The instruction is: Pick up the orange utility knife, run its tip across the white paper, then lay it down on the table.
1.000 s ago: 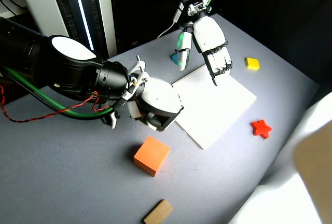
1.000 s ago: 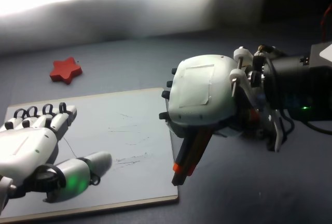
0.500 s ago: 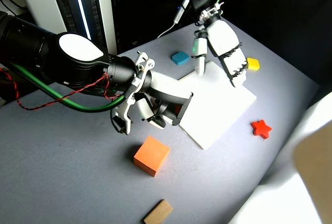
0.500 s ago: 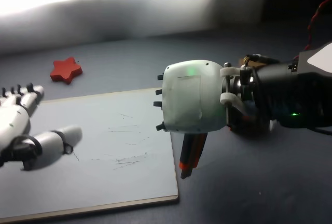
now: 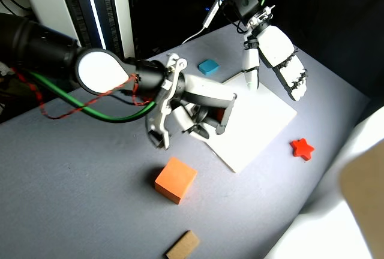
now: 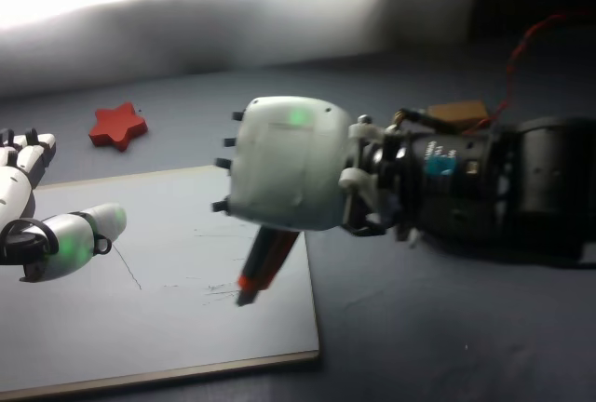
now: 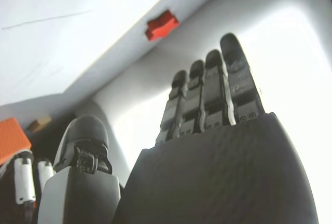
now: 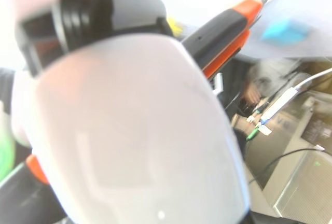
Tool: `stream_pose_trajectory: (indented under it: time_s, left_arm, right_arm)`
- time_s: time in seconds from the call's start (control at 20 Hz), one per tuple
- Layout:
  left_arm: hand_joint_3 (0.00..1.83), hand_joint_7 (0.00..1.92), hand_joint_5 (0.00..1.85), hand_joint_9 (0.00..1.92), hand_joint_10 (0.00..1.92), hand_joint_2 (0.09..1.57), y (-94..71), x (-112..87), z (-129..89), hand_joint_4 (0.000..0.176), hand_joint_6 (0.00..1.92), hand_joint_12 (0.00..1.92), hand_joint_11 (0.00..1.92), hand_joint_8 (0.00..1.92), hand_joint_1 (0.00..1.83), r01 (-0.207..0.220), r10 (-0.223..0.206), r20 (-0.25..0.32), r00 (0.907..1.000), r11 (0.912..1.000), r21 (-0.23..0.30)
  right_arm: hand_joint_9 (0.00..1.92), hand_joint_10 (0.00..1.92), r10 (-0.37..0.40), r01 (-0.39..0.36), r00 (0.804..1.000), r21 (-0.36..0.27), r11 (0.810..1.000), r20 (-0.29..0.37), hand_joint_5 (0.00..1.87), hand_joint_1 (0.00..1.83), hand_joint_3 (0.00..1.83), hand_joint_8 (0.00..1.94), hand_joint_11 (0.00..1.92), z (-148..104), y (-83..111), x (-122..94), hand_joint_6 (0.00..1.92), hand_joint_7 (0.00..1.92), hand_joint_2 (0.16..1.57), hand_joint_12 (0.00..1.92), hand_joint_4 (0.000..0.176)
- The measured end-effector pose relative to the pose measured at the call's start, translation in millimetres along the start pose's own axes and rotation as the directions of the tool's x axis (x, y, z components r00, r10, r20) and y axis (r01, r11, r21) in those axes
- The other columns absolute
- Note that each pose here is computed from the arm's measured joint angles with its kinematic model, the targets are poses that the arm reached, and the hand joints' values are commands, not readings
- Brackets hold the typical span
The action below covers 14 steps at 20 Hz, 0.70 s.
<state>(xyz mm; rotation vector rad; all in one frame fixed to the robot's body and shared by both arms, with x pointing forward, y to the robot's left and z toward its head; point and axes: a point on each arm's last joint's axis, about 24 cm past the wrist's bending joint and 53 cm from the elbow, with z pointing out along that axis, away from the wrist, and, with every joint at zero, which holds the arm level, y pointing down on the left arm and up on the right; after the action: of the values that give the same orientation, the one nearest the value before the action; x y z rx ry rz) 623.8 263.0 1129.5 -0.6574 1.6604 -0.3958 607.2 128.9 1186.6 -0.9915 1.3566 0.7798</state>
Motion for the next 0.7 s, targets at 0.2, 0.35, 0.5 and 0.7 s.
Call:
stream_pose_trajectory:
  time_s: [0.2,0.35,0.5,0.7]
  left_arm:
    - [0.0,0.0,0.0,0.03,0.01,1.24,-1.8,0.8,0,0.0,0.0,0.45,0.0,0.0,0.0,0.001,-0.001,-0.003,1.0,1.0,0.004]
    - [0.0,0.01,0.0,0.02,0.0,1.24,-3.0,4.5,-3,0.0,0.0,0.46,0.0,0.0,0.0,0.002,-0.002,-0.014,0.9999,1.0,0.005]
    - [0.0,0.0,0.0,0.02,0.0,1.25,-3.7,4.1,-2,0.0,0.0,0.45,0.0,0.0,0.0,0.001,-0.001,-0.013,0.9999,1.0,0.006]
    - [0.0,0.0,0.0,0.02,0.0,1.24,-2.1,1.1,0,0.0,0.0,0.46,0.0,0.0,0.0,-0.003,0.003,-0.006,1.0,1.0,0.004]
  right_arm:
    - [1.63,1.92,-0.018,0.016,0.995,0.027,1.0,0.103,1.3,1.48,0.36,1.94,1.69,23,-3.2,-7,1.92,1.53,1.12,1.92,0.176]
    - [1.65,1.92,-0.028,0.024,0.987,0.027,0.999,0.161,1.32,1.5,0.38,1.94,1.71,38,-1.9,-16,1.92,1.55,1.11,1.92,0.176]
    - [1.63,1.92,-0.048,0.046,0.984,0.017,0.999,0.173,1.31,1.5,0.46,1.94,1.68,48,4.1,-16,1.92,1.53,1.06,1.92,0.176]
    - [1.62,1.92,-0.115,0.122,0.977,-0.029,0.992,0.177,1.33,1.51,0.4,1.94,1.68,56,15.8,-9,1.92,1.54,1.11,1.92,0.176]
